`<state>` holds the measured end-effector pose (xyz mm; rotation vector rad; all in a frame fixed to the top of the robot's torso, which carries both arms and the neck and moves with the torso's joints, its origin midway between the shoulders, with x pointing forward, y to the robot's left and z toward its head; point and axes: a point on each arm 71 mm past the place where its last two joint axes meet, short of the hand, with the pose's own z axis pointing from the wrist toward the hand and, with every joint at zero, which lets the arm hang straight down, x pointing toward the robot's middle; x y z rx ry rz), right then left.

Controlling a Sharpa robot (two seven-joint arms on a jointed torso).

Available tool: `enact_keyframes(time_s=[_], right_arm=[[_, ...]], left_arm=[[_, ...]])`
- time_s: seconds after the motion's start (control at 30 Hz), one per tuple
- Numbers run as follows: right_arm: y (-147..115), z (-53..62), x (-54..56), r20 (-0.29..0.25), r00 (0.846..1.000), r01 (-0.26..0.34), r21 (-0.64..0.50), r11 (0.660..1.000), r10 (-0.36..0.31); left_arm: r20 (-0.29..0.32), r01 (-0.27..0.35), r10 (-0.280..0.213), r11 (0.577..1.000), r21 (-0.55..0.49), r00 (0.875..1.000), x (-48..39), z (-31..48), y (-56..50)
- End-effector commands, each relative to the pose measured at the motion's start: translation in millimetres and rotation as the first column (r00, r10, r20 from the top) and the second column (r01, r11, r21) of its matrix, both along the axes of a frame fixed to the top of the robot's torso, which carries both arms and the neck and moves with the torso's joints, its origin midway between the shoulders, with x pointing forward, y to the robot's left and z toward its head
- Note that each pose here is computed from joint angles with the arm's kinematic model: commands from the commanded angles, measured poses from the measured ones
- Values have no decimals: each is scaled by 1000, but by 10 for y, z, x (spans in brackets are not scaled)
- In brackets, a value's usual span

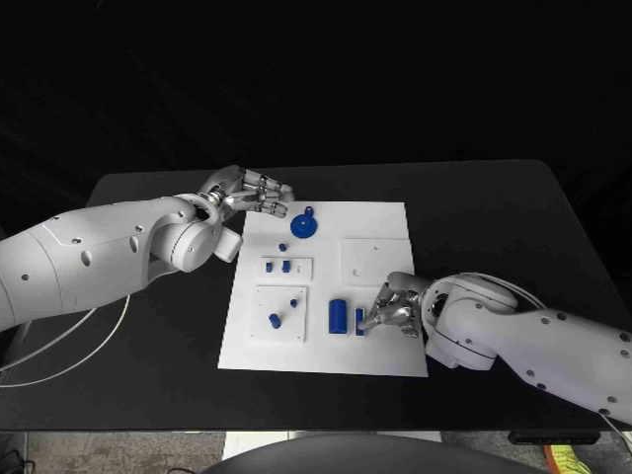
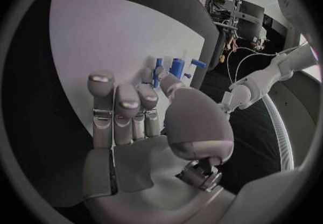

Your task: Assemble the parts on the task board

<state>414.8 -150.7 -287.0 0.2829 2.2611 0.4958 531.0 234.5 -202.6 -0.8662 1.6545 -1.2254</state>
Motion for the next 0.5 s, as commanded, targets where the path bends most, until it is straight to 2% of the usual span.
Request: enact_keyframes(time_s=[0.03, 0.27, 0.5], right_arm=[[-4, -39, -5, 29, 999, -15, -37, 999, 16], [-36, -56, -12, 17, 1000, -1, -21, 1000, 2], [-113, -42, -24, -26, 999, 29, 82, 996, -27]], left_arm=[[3, 17, -17, 1000, -4, 1000, -5, 9, -25], [3, 16, -16, 1000, -3, 1000, -4, 8, -21], [4, 13, -13, 1000, -2, 1000, -3, 9, -8]])
